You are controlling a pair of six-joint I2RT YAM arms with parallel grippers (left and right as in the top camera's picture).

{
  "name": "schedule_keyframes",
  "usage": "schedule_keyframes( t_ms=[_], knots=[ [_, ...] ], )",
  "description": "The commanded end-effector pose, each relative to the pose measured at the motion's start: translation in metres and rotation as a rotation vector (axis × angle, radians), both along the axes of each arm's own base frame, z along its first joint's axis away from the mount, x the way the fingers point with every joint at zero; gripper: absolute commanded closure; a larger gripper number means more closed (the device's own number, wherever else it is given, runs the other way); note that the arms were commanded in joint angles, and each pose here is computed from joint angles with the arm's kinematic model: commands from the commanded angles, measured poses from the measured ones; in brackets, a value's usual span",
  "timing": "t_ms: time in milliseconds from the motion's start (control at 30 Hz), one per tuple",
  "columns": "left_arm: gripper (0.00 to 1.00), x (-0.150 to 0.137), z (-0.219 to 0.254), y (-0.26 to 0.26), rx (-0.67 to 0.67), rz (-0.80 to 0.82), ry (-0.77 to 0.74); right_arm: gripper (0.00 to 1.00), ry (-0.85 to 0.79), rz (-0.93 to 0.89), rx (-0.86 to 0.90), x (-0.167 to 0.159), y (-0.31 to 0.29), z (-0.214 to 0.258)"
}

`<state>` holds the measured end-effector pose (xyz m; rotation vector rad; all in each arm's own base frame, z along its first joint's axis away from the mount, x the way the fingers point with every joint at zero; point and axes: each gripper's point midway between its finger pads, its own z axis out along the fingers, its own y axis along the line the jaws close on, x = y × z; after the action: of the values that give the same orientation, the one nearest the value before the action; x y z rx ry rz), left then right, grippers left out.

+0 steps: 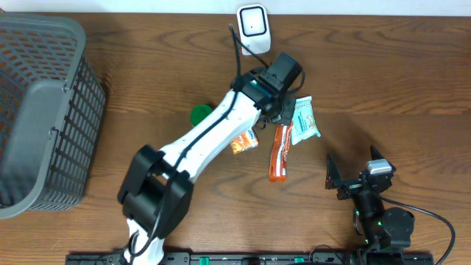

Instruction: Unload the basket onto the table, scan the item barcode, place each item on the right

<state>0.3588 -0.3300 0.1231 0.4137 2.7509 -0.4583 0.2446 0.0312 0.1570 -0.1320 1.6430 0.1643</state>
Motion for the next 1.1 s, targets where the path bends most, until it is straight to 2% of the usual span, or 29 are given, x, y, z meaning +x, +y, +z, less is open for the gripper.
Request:
schedule_keyframes(
  t_ms=[0, 233, 333, 733, 900, 1067],
  knots=[
    [0.93, -0.009, -0.03, -0.001, 0.02, -0.008, 0.084, 0.01, 0.003, 0.008, 0.01, 0.0, 0.002, -0.001],
    [0.92, -0.027, -0.086, -0.016, -0.009, -0.047, 0.258, 0.01, 0.003, 0.008, 0.01, 0.0, 0.002, -0.001],
    [0.92, -0.029, -0.098, -0.019, -0.017, -0.054, 0.284, 0.01, 0.003, 0.008, 0.01, 0.0, 0.002, -0.001],
    [0.92, -0.021, -0.098, -0.027, -0.048, -0.035, 0.26, 0.01, 0.003, 0.008, 0.01, 0.0, 0.002, -0.001],
    [0.93, -0.035, -0.095, -0.033, -0.087, -0.064, 0.325, 0.01, 0.003, 0.008, 0.01, 0.0, 0.002, -0.001],
    [0.92, -0.049, -0.097, -0.031, -0.058, -0.075, 0.367, 0.01, 0.003, 0.008, 0.01, 0.0, 0.002, -0.001]
  ],
)
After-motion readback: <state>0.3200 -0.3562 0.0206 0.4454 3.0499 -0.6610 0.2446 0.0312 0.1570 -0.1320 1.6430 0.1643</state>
